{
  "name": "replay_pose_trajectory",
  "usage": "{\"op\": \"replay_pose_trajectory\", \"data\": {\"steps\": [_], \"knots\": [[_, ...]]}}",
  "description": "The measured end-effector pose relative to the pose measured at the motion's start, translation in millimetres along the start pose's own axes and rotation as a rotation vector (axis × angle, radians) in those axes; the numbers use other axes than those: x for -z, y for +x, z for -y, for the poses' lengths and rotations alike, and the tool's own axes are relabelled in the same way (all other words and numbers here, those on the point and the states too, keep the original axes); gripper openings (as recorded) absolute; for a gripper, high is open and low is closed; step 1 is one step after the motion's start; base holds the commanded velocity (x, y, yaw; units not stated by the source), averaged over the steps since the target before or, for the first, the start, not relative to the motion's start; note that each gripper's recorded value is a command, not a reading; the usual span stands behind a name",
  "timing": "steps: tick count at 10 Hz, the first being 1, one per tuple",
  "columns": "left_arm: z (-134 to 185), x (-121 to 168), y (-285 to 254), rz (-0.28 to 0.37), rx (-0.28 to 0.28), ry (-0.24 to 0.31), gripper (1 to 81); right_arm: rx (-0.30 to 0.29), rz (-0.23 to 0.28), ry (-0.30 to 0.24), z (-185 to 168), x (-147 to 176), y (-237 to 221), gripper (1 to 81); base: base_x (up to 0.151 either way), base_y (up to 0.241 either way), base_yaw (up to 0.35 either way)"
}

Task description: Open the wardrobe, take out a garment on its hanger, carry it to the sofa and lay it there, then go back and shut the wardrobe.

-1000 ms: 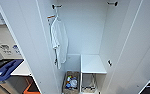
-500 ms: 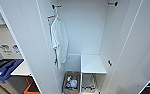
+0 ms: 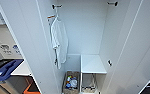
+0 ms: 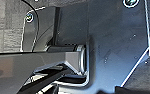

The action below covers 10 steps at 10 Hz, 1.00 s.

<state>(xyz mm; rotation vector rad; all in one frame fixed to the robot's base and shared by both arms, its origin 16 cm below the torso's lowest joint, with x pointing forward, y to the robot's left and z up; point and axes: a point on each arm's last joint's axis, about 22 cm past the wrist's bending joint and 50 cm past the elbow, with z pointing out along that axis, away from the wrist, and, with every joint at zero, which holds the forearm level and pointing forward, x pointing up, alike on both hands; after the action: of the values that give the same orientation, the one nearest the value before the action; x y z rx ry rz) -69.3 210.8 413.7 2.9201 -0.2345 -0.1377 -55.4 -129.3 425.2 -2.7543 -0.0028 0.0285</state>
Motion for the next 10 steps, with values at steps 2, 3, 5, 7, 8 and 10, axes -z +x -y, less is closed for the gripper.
{"op": "replay_pose_trajectory", "data": {"steps": [2,3,5,7,8,10], "knots": [[-1,0,28,-0.042,0.004,-0.005,81.1,0.007,0.002,0.005,-2,1,0,81.1,0.0,0.0,0.0],[1,0,45,-0.067,-0.03,-0.006,81.1,0.01,0.001,0.014,-4,3,0,81.1,0.0,0.0,0.0],[14,3,49,-0.079,-0.04,-0.008,81.1,0.01,-0.006,0.044,-12,12,5,81.1,0.0,0.0,0.0],[28,10,44,-0.084,-0.043,-0.038,81.1,0.013,-0.028,0.082,-29,30,21,81.1,0.0,0.0,0.0],[26,15,50,-0.106,-0.045,-0.075,81.1,0.016,-0.045,0.095,-42,43,30,81.1,0.0,0.0,0.0],[26,34,69,-0.166,-0.05,-0.153,81.1,0.018,-0.083,0.068,-96,78,43,81.1,0.0,0.0,0.0]]}}
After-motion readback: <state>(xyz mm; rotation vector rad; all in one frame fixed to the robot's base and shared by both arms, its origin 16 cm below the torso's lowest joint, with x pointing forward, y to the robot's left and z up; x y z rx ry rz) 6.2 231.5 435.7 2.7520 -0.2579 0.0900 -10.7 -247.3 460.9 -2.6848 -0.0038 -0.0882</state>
